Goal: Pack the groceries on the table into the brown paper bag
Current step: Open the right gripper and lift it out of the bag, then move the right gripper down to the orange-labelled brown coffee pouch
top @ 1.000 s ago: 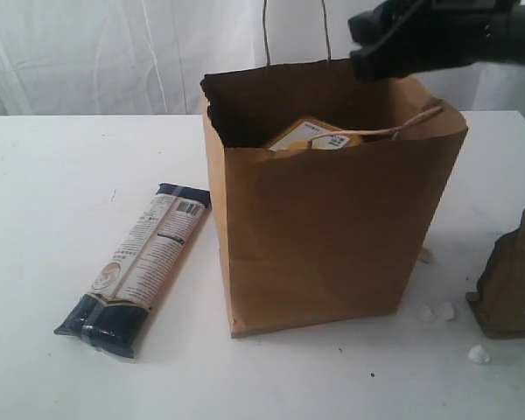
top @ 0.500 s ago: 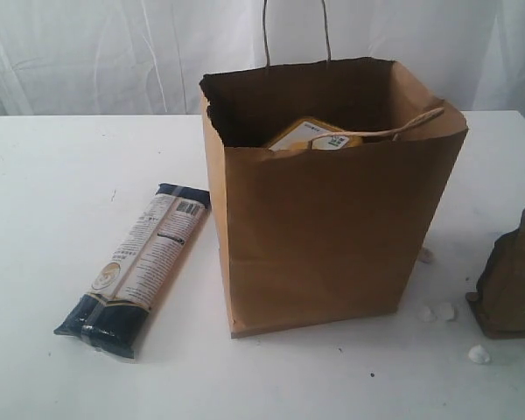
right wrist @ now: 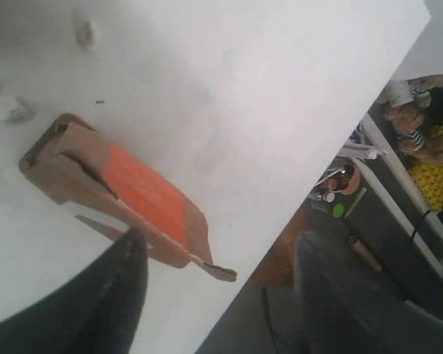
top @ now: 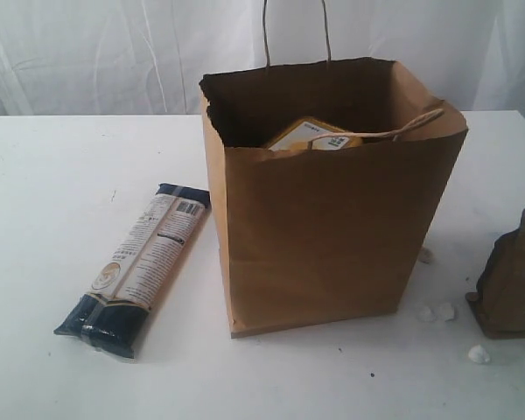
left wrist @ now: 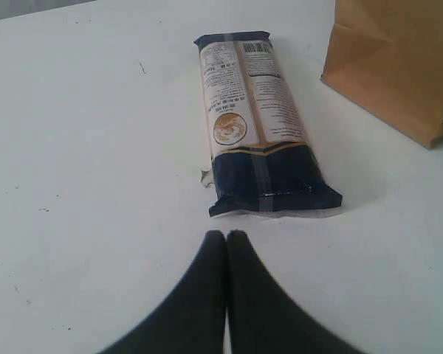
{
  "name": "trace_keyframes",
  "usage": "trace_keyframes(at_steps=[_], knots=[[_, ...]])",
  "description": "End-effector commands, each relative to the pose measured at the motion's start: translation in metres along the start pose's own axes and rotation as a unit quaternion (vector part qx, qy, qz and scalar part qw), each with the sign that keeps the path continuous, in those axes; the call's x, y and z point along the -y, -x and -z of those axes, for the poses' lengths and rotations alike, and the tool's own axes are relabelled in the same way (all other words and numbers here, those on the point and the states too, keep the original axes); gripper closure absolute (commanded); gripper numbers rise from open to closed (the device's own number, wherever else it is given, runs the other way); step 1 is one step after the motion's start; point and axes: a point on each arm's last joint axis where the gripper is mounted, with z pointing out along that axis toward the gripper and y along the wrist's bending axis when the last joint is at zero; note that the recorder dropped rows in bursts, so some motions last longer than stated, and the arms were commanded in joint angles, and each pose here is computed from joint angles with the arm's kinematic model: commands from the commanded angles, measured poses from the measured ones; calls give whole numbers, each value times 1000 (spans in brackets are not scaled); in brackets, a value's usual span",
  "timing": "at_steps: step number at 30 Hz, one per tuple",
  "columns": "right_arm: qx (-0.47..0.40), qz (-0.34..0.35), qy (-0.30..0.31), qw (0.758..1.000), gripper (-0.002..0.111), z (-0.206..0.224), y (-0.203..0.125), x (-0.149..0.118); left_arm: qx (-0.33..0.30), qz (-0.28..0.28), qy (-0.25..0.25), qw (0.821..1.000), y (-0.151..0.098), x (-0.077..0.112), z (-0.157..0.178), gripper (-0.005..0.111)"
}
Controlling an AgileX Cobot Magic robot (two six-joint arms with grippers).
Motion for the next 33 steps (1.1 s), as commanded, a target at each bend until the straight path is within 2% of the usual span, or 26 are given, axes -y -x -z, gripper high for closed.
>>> trace_keyframes(at_steps=[1,8,13,18,24,29,33], knots=[[-15,31,8,999,43,-4,-2,1,-1,2,0,1000,-1,0,0,107],[-41,35,30,998,42,-9,-8,-6,-1,2,0,1000,-1,0,0,107],[-44,32,31,998,42,2,-14,-9,-1,2,0,1000,-1,0,0,107],[-47,60,42,996,42,0,-15,-13,-1,2,0,1000,-1,0,0,107],[-52,91,64,992,42,-26,-13,-18,-1,2,0,1000,-1,0,0,107],[-38,98,55,993,42,-51,-3,-15,-1,2,0,1000,-1,0,0,107],[-50,98,70,992,42,-71,-1,-13,-1,2,0,1000,-1,0,0,107]])
